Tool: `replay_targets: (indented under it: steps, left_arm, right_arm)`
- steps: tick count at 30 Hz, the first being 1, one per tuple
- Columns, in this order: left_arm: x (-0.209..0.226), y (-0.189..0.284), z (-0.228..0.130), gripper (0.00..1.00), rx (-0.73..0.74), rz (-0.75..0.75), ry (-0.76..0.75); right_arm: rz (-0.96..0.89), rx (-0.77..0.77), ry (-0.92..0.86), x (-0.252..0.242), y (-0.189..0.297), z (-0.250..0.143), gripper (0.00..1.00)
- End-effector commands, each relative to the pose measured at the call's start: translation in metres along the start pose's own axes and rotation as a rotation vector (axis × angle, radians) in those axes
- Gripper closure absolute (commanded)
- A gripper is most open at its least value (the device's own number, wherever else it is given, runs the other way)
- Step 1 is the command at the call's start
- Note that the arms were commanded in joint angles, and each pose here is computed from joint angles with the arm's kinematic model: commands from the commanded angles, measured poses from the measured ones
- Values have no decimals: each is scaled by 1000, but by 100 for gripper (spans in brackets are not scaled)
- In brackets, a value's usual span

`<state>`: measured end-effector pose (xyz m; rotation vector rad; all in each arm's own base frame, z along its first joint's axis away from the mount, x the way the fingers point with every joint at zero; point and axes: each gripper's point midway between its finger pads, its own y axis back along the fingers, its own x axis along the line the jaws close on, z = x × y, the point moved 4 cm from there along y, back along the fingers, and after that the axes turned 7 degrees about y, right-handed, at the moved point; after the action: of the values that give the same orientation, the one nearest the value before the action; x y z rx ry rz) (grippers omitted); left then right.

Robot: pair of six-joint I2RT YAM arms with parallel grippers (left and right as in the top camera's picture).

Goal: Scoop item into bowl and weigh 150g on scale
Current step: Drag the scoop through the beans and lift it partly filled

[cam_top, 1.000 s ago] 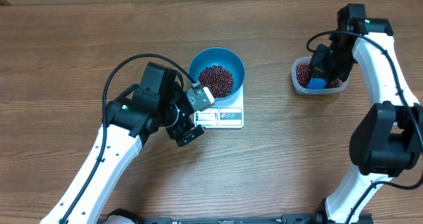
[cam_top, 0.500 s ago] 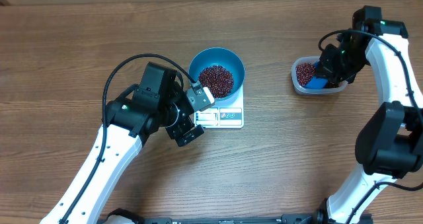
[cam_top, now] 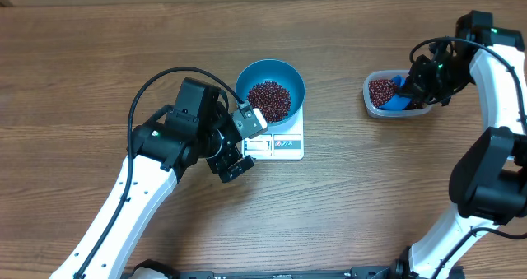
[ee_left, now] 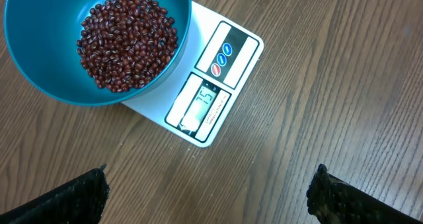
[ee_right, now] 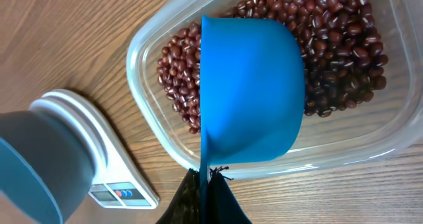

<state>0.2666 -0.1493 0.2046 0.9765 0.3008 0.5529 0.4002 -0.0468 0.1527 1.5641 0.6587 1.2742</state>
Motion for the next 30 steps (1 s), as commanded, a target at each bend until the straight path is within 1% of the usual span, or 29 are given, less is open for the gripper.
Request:
replay_targets:
  steps: [1, 13, 19, 30]
  left_arm:
    - [-1, -3, -1, 0, 1, -11, -18]
    - [-1, -3, -1, 0, 2, -11, -18]
    - [-1, -3, -1, 0, 1, -11, -18]
    - [-1, -3, -1, 0, 1, -11, -18]
  right_arm:
    - [77, -32, 36, 7, 15, 3, 96]
    - [76, -31, -2, -5, 20, 2, 96]
    - [171, -34, 9, 0, 25, 3, 96]
    - [178, -41, -14, -16, 33, 2, 96]
